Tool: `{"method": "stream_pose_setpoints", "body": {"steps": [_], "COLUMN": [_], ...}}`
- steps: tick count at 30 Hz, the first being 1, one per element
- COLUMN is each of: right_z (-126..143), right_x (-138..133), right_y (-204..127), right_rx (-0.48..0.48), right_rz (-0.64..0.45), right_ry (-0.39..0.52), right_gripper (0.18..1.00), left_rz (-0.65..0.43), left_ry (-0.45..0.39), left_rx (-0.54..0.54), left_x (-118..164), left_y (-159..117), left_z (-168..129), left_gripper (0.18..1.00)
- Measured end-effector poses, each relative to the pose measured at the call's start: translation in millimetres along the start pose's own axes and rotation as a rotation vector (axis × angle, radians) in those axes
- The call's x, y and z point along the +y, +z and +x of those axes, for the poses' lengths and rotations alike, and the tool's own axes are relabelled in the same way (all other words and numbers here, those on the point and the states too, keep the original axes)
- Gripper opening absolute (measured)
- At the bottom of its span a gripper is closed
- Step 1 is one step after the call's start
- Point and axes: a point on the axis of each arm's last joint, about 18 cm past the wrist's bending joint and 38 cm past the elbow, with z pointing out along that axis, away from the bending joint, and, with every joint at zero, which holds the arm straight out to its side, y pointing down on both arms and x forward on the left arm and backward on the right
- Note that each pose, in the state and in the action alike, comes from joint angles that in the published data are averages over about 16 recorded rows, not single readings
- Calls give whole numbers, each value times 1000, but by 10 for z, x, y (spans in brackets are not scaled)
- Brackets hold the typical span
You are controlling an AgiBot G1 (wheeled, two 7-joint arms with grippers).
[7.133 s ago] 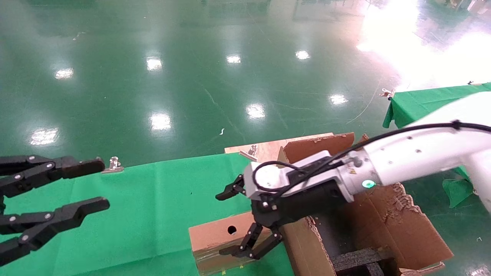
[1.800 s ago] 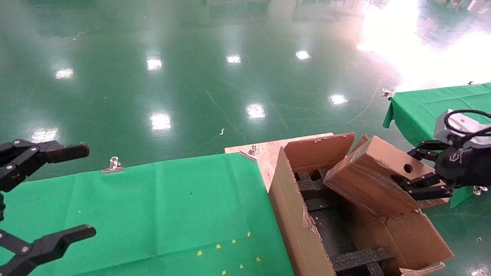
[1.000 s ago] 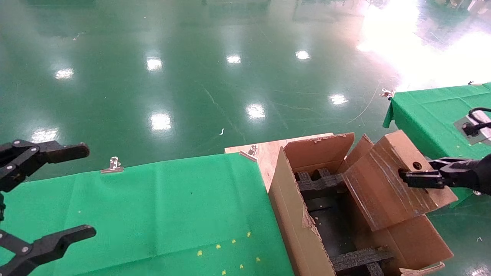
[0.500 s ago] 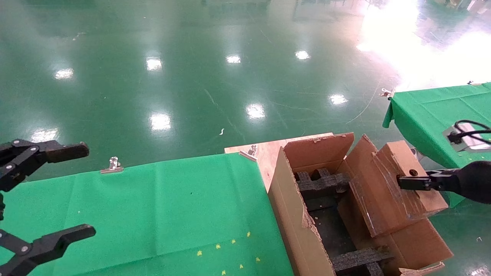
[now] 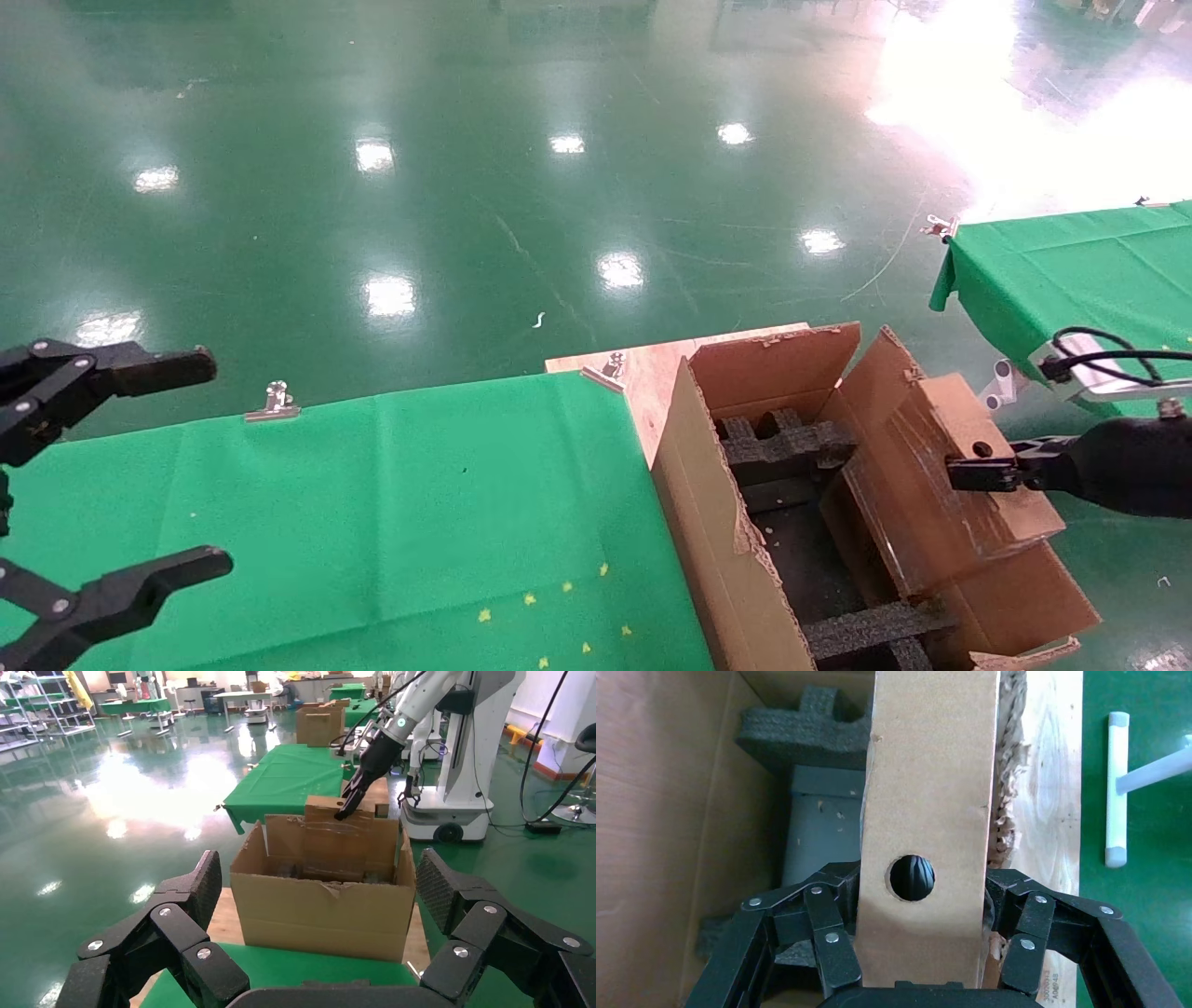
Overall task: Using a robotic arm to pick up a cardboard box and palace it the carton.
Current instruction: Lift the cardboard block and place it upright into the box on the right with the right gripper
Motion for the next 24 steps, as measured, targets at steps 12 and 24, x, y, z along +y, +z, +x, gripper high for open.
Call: {"method": "stream_pose_setpoints", "body": {"steps": [12,24], "right_z": [9,-15], "right_x": [87,164], "right_y": [364,726], "right_rx": [12,18], "right_rz": [-22,-50], "right_ry": [-4,-44], "right_gripper": [305,303], "left_rz": [0,0], "left_ry": [0,0], "left_rx": [0,0], "left_x": [0,0], "left_y": [0,0], "left_z": [0,0], "left_gripper": [1001,1001]}}
